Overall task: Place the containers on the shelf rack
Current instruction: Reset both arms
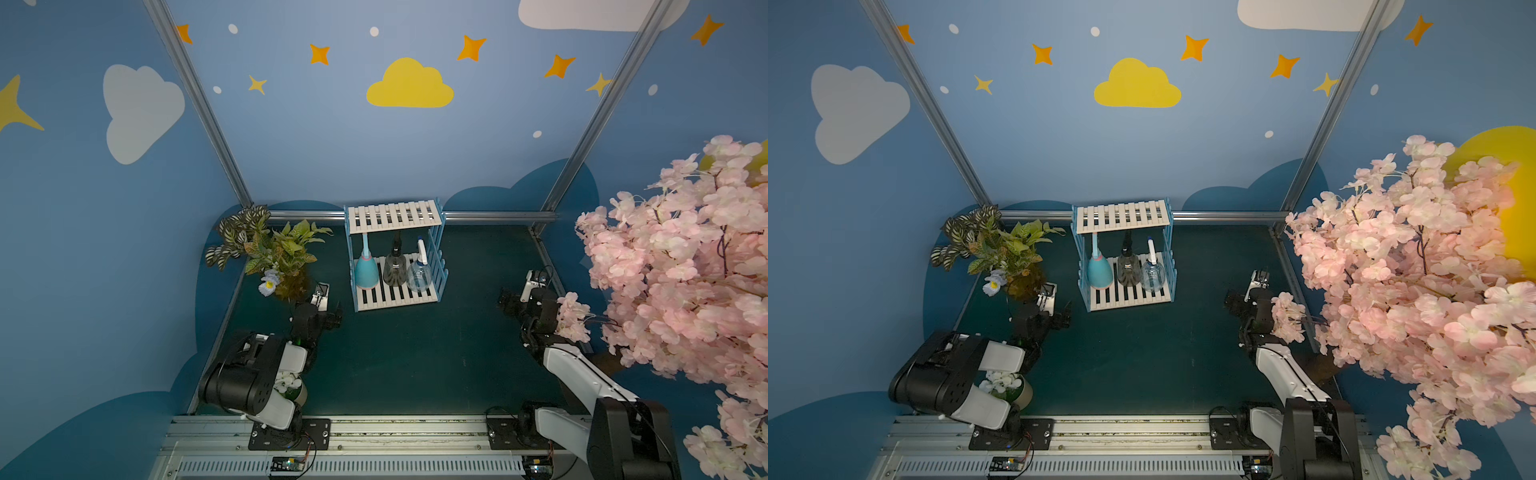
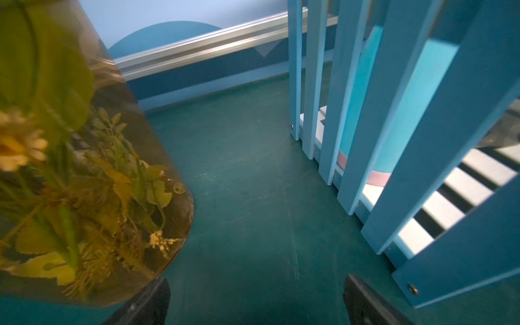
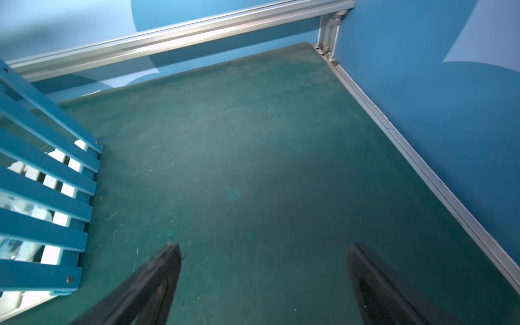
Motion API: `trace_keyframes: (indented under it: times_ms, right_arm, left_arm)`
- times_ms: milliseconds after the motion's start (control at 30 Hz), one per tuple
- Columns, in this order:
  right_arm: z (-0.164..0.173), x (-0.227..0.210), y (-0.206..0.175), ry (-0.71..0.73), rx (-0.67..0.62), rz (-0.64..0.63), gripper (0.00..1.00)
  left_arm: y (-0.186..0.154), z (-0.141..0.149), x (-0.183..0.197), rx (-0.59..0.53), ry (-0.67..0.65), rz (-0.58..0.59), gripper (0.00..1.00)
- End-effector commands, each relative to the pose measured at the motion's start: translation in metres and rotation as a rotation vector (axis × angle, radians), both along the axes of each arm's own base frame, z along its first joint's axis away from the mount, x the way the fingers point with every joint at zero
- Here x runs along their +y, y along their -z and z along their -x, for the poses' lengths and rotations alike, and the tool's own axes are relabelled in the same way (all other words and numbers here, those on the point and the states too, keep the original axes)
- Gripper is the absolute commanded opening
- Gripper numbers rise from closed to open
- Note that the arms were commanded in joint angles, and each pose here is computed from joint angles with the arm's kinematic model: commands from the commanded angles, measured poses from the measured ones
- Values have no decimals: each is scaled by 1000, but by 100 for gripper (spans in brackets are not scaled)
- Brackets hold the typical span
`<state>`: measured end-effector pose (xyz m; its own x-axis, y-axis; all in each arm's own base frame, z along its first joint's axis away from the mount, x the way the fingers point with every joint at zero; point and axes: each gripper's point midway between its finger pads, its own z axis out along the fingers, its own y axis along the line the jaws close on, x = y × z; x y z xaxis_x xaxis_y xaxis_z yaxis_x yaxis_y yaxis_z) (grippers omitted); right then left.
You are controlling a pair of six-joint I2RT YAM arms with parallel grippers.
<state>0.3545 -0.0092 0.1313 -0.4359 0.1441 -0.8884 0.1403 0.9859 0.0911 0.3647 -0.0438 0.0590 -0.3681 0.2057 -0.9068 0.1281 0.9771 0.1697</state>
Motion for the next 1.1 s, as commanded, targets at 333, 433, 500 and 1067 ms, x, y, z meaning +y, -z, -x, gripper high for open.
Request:
trace_keyframes:
  times_ms: [333, 433, 500, 1067]
  right_arm:
    - [-15, 34, 18, -240, -22, 30, 98]
    - [-13, 31, 15, -248, -43, 118, 98]
    - [-16, 20, 18, -206, -76, 116, 98]
    - [-35, 33, 43, -300, -11, 100, 98]
  left_arm:
    - [-26, -29, 6, -38, 8, 85, 100]
    - [-26, -29, 6, -37, 9, 85, 100]
    - [-26, -29, 6, -38, 8, 85, 100]
    - [-27, -29, 6, -40, 10, 84, 100]
